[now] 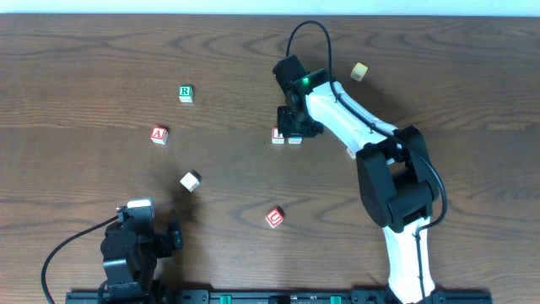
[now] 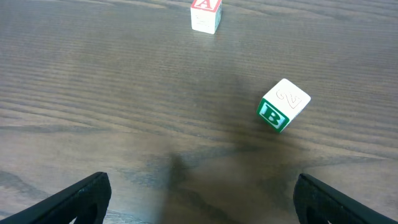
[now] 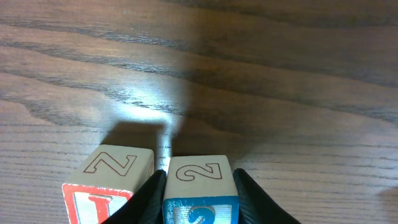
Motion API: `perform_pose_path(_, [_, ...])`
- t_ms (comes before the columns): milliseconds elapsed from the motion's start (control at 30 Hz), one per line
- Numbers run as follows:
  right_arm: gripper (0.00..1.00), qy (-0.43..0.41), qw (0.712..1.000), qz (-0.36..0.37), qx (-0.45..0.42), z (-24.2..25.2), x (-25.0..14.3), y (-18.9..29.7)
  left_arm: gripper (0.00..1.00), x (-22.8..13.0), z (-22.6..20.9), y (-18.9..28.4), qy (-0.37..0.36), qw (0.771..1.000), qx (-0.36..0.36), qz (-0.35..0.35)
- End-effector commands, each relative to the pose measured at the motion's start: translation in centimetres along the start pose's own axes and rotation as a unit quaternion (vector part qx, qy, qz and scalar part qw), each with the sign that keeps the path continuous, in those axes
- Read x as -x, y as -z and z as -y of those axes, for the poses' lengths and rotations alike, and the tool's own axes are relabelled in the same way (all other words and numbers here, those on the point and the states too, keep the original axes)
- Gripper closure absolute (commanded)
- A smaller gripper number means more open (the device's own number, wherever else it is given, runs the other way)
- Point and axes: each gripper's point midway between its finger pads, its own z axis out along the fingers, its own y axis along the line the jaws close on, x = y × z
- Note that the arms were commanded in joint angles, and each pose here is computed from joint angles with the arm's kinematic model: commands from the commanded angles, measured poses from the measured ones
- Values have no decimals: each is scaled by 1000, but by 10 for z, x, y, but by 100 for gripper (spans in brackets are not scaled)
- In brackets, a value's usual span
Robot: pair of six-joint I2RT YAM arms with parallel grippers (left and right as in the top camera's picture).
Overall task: Spell out Ai2
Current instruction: 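Place the 2 block right of the I block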
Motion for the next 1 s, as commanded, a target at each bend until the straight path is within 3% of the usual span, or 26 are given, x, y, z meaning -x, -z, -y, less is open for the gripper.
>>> perform_pose_path(0, [61,6,1000,-14,0,-1,-7,-9,5,-8,-1,-3,-4,1000,4,-10])
perform_pose_path(300, [59,4,1000,-9,2,-2,-5,-9,5,-7,-1,-3,-4,1000,4,-10])
perform_pose_path(967, [49,-6,995,97,-4,-5,46,0,5,-7,-1,-3,-4,1000,4,-10])
